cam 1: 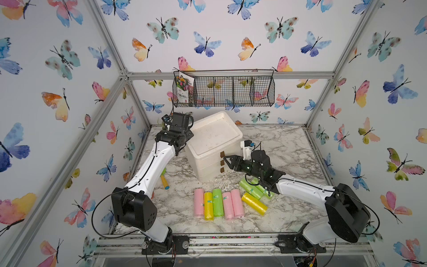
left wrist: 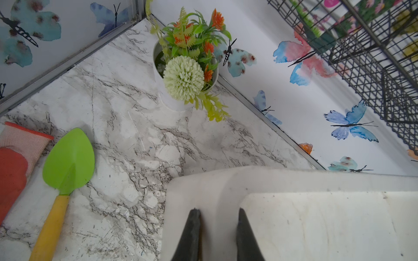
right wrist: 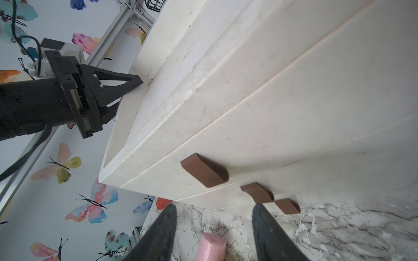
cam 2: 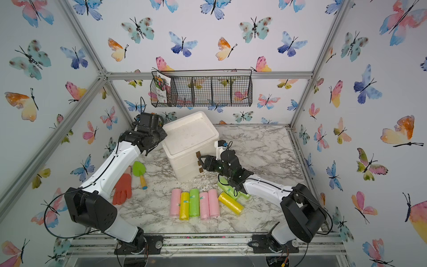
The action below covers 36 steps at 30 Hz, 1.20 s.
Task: Sort the rolls of trash bags by color and place them into the drawer
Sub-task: Open the drawer in the storage box.
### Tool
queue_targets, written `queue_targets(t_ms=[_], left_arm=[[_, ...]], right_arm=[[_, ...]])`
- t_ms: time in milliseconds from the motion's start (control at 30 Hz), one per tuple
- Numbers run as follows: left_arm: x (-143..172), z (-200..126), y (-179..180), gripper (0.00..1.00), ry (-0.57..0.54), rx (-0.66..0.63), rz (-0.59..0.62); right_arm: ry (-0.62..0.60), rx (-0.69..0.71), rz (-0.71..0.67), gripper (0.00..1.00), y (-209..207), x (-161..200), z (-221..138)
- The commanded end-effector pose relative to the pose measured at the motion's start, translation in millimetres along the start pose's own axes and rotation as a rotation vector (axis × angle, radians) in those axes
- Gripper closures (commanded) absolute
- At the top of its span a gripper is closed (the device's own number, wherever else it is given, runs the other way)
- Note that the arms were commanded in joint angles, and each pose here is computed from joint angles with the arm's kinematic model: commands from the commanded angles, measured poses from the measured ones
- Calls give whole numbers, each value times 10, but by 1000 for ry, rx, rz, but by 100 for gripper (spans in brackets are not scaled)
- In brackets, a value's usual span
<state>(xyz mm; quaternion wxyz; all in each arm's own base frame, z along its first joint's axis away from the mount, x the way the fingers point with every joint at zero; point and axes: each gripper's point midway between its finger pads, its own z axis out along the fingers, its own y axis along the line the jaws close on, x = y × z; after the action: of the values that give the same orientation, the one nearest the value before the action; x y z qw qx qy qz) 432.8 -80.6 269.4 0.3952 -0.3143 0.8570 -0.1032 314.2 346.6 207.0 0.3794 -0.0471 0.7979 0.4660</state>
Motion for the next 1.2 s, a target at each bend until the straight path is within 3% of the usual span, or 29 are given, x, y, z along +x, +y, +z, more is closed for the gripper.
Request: queue_targets(t_ms=[0,633,1167], left_arm=[[176,126,-273,100,101,135,-156],[166,106,-321,100,106,161,-169],[181,114,-342,100,113,173,-174]], right_arm=[[-12,-55,-3,43,132,-37,52],[-19,-92,12,47,149,-34,202],[-46,-116,12,58,201,-100,228]])
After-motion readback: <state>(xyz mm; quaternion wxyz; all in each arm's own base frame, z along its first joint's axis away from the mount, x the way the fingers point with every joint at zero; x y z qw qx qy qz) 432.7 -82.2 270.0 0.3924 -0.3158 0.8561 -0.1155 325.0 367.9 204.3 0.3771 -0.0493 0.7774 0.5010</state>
